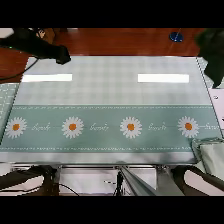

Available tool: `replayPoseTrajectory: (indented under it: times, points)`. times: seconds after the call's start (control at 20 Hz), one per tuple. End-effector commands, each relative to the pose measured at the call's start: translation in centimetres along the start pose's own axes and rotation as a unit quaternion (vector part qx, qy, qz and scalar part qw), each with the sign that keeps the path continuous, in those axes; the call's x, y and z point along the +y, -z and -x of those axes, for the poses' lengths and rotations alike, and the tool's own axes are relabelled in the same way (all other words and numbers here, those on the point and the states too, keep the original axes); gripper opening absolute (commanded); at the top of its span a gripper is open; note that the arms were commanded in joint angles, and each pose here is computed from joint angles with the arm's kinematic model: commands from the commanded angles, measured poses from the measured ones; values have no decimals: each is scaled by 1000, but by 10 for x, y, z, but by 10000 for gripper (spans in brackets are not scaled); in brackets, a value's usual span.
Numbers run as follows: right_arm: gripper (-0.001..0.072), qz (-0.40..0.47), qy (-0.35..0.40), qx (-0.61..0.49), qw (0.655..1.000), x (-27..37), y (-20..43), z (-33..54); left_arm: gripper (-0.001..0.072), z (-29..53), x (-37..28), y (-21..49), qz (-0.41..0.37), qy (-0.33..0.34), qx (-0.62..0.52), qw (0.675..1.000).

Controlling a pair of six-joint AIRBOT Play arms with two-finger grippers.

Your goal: Fold the shirts.

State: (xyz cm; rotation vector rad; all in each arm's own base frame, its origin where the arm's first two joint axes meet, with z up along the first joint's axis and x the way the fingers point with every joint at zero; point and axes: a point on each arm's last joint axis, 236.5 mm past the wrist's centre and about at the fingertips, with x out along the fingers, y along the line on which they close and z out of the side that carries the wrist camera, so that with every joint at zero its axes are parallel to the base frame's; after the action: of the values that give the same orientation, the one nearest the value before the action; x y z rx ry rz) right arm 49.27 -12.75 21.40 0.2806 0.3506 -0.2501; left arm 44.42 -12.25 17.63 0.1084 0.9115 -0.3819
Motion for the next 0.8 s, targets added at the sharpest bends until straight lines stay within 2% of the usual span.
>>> replayPoseTrajectory:
  times: [0.0,0.15,0.25,0.4,0.6,0.75]
  points:
    - [29,-17,-82,-95,992,51,-70,107,711,82,-12,-27,-18,-7,-77,997]
    - [29,-8,-184,-73,980,109,-61,166,712,151,-24,-31,-12,-13,-142,990]
    - [29,15,-251,6,968,155,-18,185,712,183,-31,-21,-1,-11,-159,987]
    - [29,101,-334,152,924,223,76,199,711,202,-38,0,-1,-9,-145,989]
    - [29,247,-352,287,856,288,211,183,711,188,-39,27,1,-4,-83,997]
    - [29,313,-346,378,800,314,319,169,711,164,-36,44,8,0,-44,999]
